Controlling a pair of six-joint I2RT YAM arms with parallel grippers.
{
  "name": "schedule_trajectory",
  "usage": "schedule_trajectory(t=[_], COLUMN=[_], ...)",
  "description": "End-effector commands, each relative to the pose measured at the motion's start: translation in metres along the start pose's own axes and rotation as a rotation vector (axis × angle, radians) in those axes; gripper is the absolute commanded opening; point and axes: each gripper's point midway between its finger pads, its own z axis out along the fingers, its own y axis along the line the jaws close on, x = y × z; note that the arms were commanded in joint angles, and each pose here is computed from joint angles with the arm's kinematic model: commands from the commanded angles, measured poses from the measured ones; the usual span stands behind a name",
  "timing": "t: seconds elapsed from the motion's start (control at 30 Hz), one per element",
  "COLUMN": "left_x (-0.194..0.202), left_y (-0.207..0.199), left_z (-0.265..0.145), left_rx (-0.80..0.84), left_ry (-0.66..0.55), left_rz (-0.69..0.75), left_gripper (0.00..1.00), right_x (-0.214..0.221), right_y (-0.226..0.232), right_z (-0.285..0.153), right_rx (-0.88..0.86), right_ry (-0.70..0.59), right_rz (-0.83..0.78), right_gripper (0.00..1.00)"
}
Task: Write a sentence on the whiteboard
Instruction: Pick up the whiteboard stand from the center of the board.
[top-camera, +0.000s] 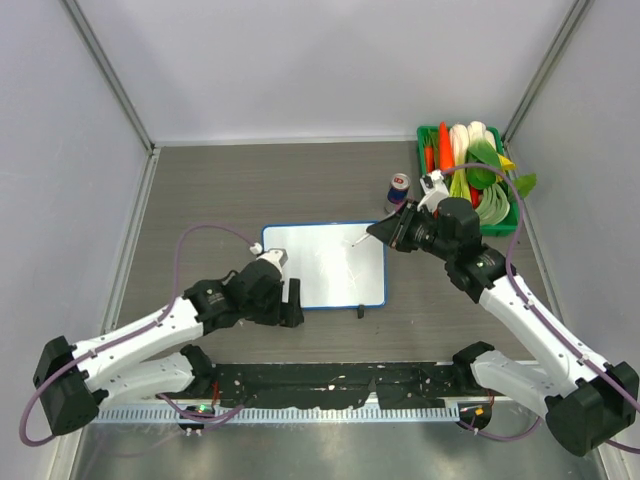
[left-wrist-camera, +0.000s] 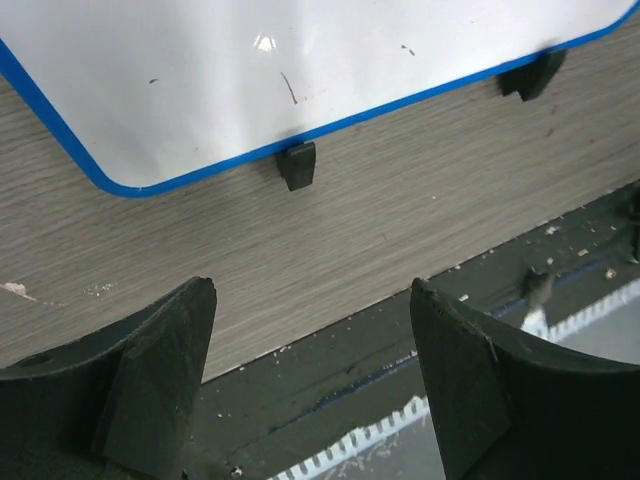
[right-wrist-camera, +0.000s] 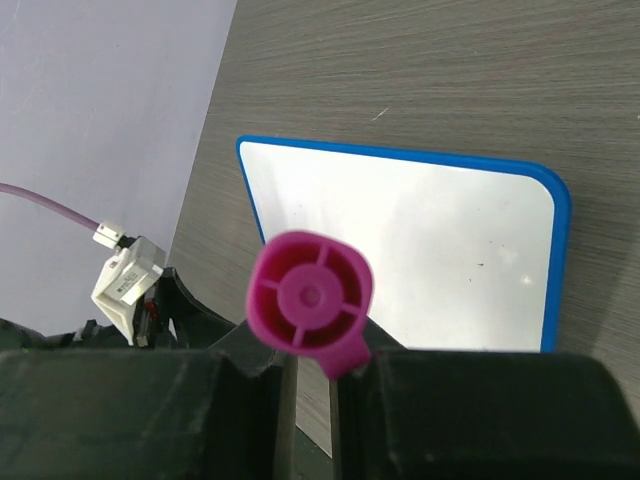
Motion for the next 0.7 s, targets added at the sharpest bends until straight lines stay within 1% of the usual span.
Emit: schedule_trajectory(t=[0.0,0.13,0.2,0.3,0.43,0.47,0.53,0.67], left_x=[-0.023,-0.021,-0.017,-0.012,-0.008,-0.006,-0.004,0.002], left_y=[-0.004,-0.006,-0.006,-0.001,0.001,0.002,0.003,0.006], left_z=[0.018,0.037,0.049,0.061,0.072,0.076,0.082,0.091], left_rx=[-0.081,-0.140,-0.161,-0.201,-0.202,-0.202,-0.196,-0.208], left_ry=[-0.163,-0.173,-0.164,-0.155,-0.158,-0.155,-0.157,-0.148], left_rz=[-0.072,-0.029,-0.013,-0.019,-0.019,-0.020,-0.024,-0.028], left_gripper=[0.81,0.77,0.70,0.64,0.57,0.53,0.49,0.43], right_x=[-0.011,-0.015,-0.016,-0.018,-0.020,-0.019,-0.019,-0.021], right_y=[0.006,0.005,0.005,0.004,0.003,0.002,0.001,0.001], right_z=[-0.006,-0.008,-0.009,-0.011,-0.014,-0.014,-0.014,-0.012], right_rx=[-0.022,-0.016,-0.016,-0.014,-0.006,-0.004,-0.002,-0.004], right_ry=[-0.051,-0.060,-0.063,-0.064,-0.069,-0.069,-0.067,-0.066], right_rz=[0.001,-0.009,-0.010,-0.013,-0.021,-0.020,-0.020,-0.021], right_gripper=[0.01,0.01,0.02,0.01,0.01,0.01,0.01,0.02])
